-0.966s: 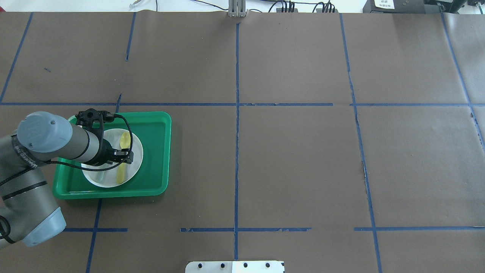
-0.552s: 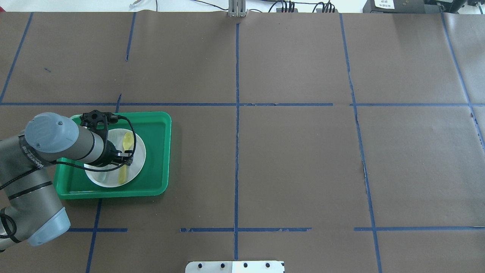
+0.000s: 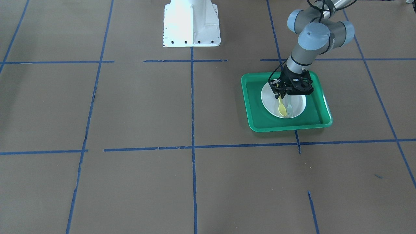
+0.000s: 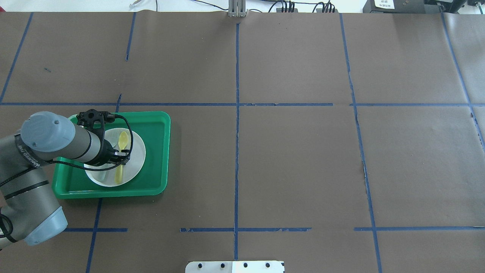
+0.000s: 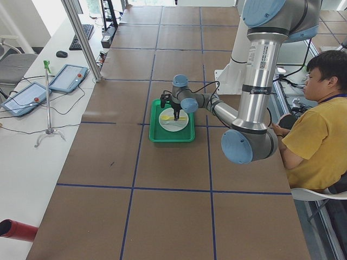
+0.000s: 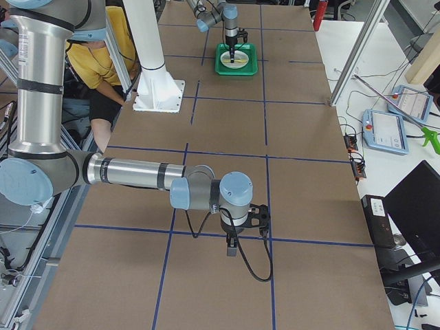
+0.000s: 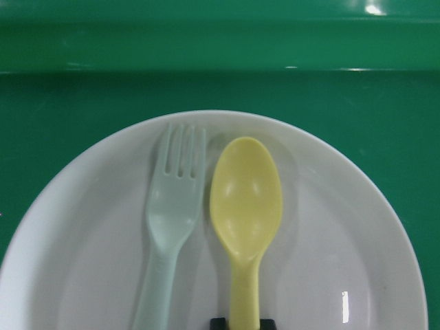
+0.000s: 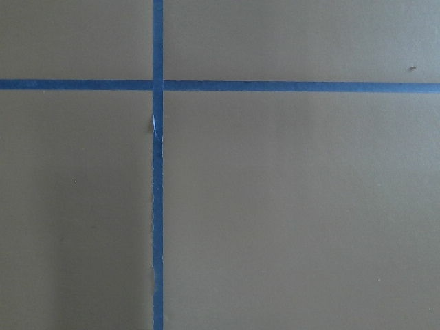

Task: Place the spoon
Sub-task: 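Close the left gripper on the yellow spoon handle and lift it, then carry the spoon off the plate and lower it onto the tray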

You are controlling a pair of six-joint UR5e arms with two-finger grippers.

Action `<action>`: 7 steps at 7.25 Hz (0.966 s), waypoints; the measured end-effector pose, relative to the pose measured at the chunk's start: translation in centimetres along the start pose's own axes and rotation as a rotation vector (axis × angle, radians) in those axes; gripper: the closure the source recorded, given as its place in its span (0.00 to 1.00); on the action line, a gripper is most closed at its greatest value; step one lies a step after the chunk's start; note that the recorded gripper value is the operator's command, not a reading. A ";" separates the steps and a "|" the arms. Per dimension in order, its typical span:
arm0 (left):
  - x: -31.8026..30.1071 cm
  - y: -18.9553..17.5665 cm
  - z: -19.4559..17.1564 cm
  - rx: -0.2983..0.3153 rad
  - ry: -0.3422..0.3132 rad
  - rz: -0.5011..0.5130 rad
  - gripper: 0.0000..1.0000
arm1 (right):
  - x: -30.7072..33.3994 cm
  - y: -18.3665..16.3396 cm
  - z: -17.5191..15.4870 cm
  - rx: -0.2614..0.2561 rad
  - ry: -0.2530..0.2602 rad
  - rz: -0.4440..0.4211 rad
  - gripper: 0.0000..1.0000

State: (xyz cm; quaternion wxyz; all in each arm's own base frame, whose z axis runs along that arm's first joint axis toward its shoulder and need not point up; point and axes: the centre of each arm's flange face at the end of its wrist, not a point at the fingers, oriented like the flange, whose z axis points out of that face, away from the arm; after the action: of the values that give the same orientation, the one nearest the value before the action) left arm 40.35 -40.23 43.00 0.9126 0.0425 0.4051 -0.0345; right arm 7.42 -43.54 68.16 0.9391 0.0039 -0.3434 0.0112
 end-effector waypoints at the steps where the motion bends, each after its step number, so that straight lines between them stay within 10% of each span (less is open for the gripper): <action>1: 0.2 -0.7 -1.2 0.010 -0.005 -0.010 1.00 | 0.0 0.0 0.0 0.000 0.000 0.000 0.00; 7: 8.7 -1.7 -1.7 0.009 -0.006 -0.104 0.93 | 0.0 0.0 0.0 0.000 0.000 0.000 0.00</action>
State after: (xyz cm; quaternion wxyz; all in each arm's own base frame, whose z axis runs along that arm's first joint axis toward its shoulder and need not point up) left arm 44.73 -41.94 35.34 0.9107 0.0253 0.4037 -0.0836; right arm 7.42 -43.54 68.16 0.9391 0.0040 -0.3434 0.0110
